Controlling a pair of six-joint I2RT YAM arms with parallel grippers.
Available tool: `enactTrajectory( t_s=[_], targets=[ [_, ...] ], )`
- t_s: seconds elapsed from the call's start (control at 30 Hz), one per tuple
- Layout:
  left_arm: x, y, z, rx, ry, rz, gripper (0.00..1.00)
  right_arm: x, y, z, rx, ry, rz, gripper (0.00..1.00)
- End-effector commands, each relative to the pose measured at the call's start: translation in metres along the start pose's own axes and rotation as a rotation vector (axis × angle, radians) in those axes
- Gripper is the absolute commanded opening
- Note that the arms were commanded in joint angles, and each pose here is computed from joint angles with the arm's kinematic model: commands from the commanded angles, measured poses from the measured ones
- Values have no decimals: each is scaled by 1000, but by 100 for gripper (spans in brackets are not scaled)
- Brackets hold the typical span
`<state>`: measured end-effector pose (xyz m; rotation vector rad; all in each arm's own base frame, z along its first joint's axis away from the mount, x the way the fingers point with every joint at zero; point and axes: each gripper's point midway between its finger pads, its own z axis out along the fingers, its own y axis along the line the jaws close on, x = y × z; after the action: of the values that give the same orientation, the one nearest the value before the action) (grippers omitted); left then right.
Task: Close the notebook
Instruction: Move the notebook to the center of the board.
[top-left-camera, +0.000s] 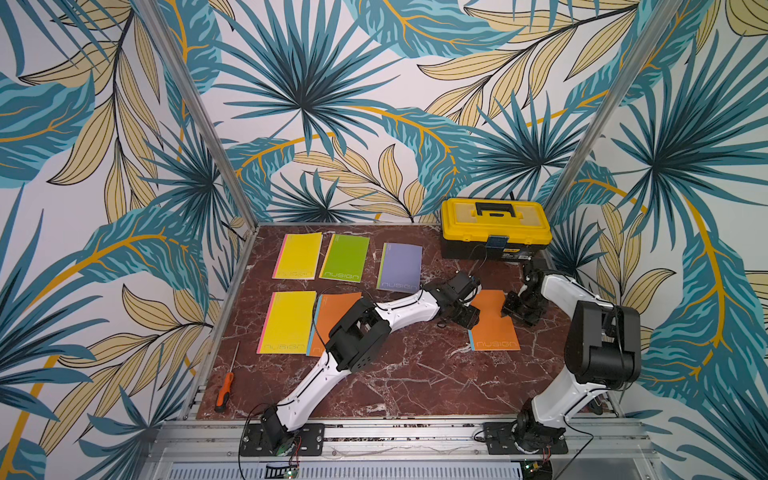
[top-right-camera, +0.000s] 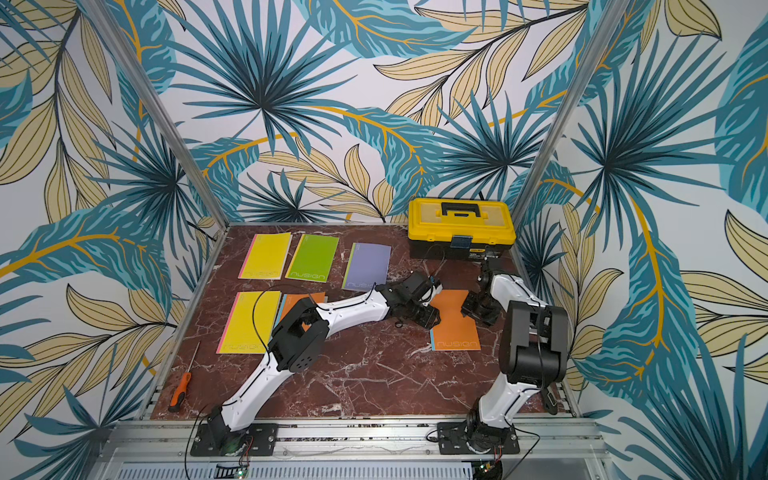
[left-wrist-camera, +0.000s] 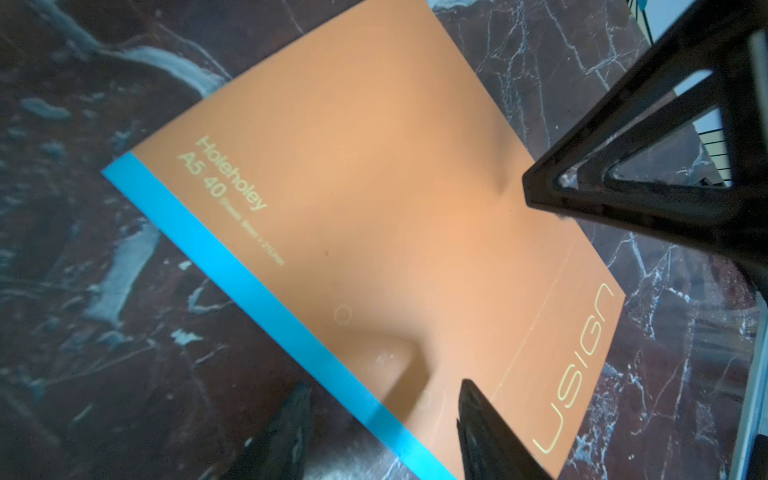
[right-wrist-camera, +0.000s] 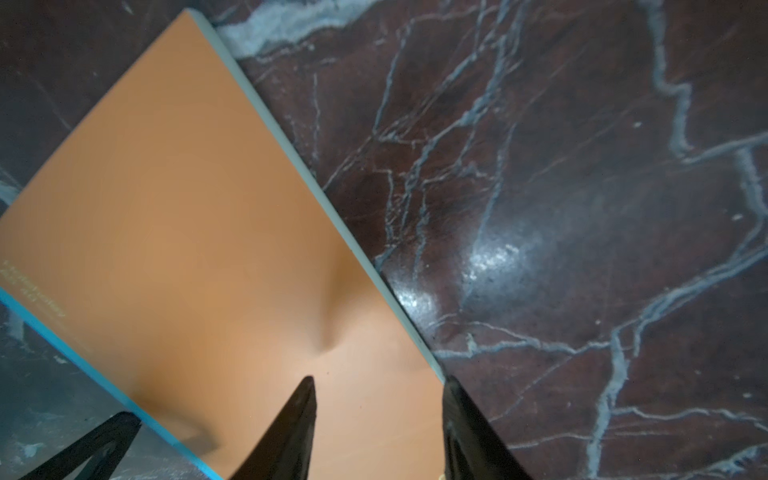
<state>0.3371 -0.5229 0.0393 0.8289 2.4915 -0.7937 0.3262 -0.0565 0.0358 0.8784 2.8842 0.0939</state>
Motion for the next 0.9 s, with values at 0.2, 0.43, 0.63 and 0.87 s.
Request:
enactTrajectory(
  t_s=[0.2,0.43,0.63,0.87],
  targets=[
    [19,14,-4,-48,69,-29,58,-9,-6,9,38,8,-19,50],
    [18,11,-6,-36,73,-36,58,-7,-4,18,37,34,-24,49],
    [16,10,-5,-25,63,-54,58,-1,1,23,1,64,-29,44],
    [23,20,-10,-79,89,-76,58,15,13,28,-14,98,-60,41]
  ],
)
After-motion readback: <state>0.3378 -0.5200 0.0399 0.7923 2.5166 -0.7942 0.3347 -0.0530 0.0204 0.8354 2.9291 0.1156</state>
